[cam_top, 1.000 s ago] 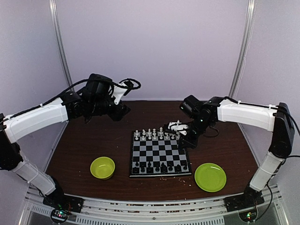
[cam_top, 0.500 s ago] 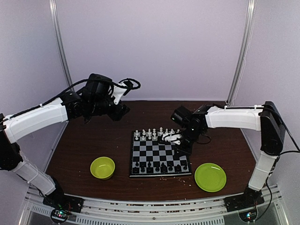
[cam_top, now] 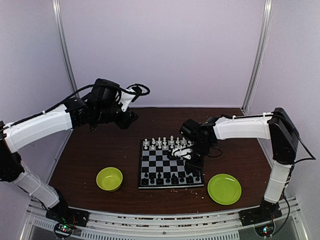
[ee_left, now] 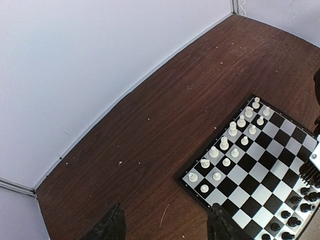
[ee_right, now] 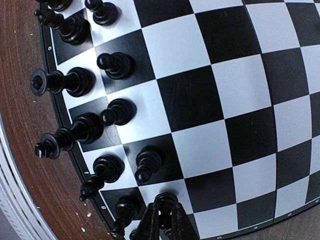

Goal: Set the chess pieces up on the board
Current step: Place the pawn at b7.

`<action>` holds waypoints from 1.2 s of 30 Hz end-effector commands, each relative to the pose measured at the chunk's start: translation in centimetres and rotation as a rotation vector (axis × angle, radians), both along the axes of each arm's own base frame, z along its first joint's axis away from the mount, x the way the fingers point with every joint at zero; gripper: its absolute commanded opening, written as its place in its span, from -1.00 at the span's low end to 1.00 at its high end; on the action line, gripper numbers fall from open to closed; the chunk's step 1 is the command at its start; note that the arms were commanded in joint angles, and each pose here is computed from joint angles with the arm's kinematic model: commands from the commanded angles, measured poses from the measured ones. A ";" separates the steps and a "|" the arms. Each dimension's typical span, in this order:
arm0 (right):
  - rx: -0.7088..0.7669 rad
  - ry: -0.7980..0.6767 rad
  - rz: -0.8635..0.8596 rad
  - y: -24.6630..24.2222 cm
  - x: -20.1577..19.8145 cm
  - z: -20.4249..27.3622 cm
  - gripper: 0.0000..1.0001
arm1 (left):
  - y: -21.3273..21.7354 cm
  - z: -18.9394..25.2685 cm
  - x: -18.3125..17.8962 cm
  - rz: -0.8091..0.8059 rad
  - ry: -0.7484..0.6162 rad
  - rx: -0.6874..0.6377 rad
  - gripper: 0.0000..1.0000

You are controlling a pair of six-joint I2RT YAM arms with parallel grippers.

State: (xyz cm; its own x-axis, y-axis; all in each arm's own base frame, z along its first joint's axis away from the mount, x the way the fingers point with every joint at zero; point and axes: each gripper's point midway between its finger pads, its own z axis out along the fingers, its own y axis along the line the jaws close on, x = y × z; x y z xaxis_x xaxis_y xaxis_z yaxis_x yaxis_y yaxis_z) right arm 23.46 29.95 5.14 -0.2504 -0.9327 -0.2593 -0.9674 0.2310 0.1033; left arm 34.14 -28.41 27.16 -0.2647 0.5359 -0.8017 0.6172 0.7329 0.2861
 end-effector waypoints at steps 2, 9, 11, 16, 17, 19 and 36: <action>-0.032 0.013 0.021 -0.4 -0.7 -0.7 -0.87 | -0.1 0.4 0.2 0.001 -0.012 -0.001 0.13; -0.044 0.009 0.019 -0.6 -0.7 -0.9 -0.81 | -0.2 0.2 0.1 -0.004 -0.006 0.001 0.13; -0.046 0.007 0.017 -0.6 -0.6 -0.9 -0.77 | -0.2 0.2 0.2 -0.004 -0.005 0.002 0.13; -0.036 -0.003 0.006 -0.5 -0.4 -0.5 -0.71 | -0.3 0.0 0.2 -0.006 -0.001 0.006 0.13; -0.033 -0.004 0.004 -0.4 -0.4 -0.3 -0.70 | -0.3 -0.1 0.2 -0.008 0.000 0.007 0.13; -0.021 -0.004 0.001 -0.2 -0.3 0.4 -0.68 | -0.3 -0.1 0.2 -0.008 0.001 0.008 0.13; 0.129 -0.132 -0.078 -3.1 1.3 9.3 -0.61 | 0.6 0.7 0.3 0.015 -0.057 0.018 0.14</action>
State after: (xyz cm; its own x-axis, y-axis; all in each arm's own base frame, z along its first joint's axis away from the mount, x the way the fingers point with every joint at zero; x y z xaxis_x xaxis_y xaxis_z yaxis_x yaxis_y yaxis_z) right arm 24.02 28.44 12.25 -0.2585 -0.8941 -0.3659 -0.9641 0.2624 0.0398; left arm 34.18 -28.25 26.39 -0.2701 0.5611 -0.7824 0.6203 0.7230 0.3043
